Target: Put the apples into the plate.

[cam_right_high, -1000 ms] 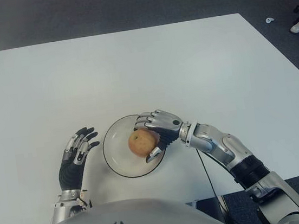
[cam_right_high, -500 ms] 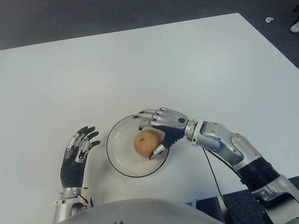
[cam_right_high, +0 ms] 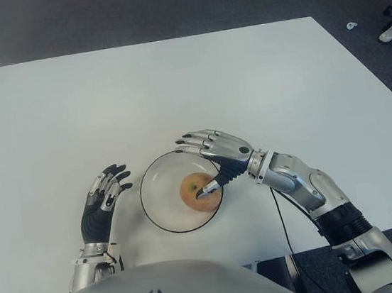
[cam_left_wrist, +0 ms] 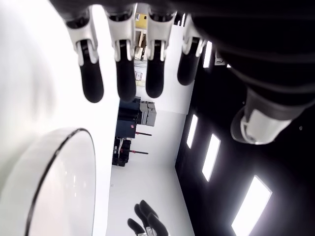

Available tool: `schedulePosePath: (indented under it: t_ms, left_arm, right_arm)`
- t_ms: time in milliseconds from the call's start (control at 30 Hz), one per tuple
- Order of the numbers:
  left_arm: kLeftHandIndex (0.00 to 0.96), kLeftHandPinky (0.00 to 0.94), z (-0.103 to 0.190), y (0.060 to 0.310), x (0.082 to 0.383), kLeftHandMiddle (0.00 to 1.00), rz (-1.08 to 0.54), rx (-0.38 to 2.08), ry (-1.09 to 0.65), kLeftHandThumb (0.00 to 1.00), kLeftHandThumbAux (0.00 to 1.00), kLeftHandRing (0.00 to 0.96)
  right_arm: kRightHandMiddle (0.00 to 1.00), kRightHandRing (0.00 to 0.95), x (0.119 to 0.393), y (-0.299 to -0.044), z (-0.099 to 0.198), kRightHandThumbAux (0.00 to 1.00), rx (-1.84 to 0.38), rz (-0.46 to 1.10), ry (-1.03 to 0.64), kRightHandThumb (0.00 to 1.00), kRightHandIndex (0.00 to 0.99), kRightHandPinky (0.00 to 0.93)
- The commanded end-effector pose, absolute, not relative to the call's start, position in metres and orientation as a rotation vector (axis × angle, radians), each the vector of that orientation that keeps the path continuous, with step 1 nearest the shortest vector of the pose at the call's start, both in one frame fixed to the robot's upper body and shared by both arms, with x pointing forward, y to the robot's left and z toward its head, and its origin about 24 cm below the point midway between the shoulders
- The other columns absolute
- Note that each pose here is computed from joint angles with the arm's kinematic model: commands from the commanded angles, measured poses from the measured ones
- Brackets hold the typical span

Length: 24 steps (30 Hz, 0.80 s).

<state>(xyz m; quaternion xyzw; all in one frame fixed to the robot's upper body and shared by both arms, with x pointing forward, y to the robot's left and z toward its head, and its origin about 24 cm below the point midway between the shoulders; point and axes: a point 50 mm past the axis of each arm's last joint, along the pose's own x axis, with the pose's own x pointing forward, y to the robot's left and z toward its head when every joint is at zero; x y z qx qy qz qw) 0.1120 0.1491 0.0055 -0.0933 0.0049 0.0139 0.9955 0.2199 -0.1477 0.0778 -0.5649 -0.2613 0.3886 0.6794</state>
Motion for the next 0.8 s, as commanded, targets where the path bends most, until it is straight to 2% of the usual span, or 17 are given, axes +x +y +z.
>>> schedulePosePath:
  t_ms: [33, 500, 800]
  left_arm:
    - [0.221, 0.333, 0.003, 0.149, 0.112, 0.244, 0.034, -0.180, 0.018, 0.309, 0.540, 0.276]
    - [0.223, 0.341, 0.000, 0.151, 0.113, 0.247, 0.038, -0.176, 0.020, 0.304, 0.538, 0.282]
    - [0.221, 0.339, -0.001, 0.152, 0.113, 0.247, 0.038, -0.167, 0.019, 0.302, 0.532, 0.283]
  right_arm:
    - [0.000, 0.000, 0.222, -0.152, 0.081, 0.228, -1.269, 0.866, -0.585, 0.194, 0.000, 0.000]
    - [0.000, 0.000, 0.229, -0.164, 0.093, 0.222, -1.164, 0.785, -0.550, 0.203, 0.000, 0.000]
    - [0.000, 0.000, 0.235, -0.178, 0.098, 0.210, -1.080, 0.736, -0.471, 0.148, 0.000, 0.000]
